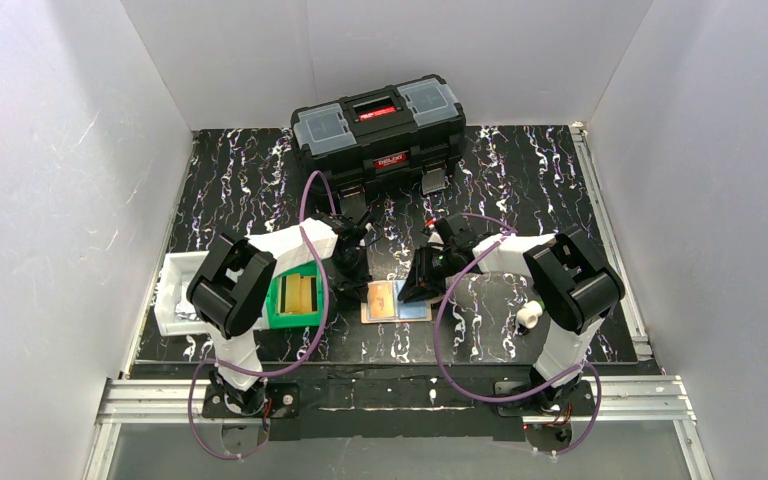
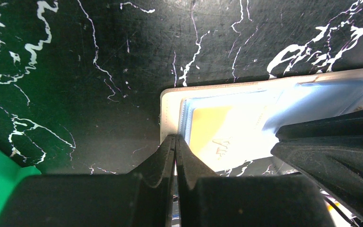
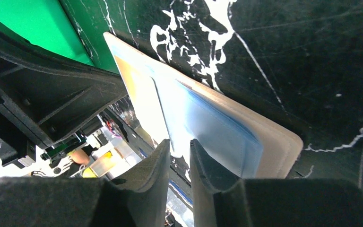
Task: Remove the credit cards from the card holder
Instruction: Remove the credit card from the card holder.
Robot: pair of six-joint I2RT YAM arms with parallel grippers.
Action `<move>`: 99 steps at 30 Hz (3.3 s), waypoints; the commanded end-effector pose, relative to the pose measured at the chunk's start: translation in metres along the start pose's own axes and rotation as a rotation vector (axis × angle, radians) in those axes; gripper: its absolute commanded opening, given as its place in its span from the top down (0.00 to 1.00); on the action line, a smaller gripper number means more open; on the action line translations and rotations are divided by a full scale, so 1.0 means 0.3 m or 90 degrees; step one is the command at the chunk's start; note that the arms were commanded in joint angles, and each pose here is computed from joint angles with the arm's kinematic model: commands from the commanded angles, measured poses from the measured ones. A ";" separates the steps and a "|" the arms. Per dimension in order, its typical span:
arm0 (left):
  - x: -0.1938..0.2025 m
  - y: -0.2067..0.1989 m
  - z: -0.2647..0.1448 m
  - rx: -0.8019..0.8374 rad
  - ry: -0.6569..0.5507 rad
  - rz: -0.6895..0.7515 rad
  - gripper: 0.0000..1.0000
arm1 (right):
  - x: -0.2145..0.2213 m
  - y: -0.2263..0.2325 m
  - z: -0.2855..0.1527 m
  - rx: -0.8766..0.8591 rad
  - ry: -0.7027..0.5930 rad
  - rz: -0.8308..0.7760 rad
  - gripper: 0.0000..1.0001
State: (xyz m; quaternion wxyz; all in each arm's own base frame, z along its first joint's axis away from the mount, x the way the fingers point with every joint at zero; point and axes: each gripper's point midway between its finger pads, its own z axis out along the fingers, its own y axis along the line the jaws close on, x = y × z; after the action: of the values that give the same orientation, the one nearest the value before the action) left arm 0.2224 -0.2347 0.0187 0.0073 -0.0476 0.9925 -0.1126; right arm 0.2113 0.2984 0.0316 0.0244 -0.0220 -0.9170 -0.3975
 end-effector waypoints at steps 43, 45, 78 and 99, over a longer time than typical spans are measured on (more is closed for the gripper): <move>0.131 0.143 0.121 -0.134 0.091 -0.008 1.00 | 0.004 0.056 0.058 -0.030 0.006 -0.025 0.89; 0.132 0.165 0.124 -0.149 0.092 -0.012 1.00 | 0.003 0.045 0.049 -0.023 -0.004 -0.025 0.89; 0.143 0.182 0.137 -0.137 0.109 -0.019 1.00 | -0.010 0.088 0.064 -0.140 0.015 0.014 0.71; 0.143 0.163 0.140 -0.123 0.115 -0.015 1.00 | -0.005 0.112 0.080 -0.194 0.039 0.023 0.74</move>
State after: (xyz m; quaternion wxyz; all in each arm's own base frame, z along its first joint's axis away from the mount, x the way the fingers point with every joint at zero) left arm 0.2203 -0.2327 0.0139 -0.0128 -0.0598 0.9921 -0.1095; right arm 0.2151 0.3274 0.0312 0.0541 -0.0430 -0.8578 -0.5093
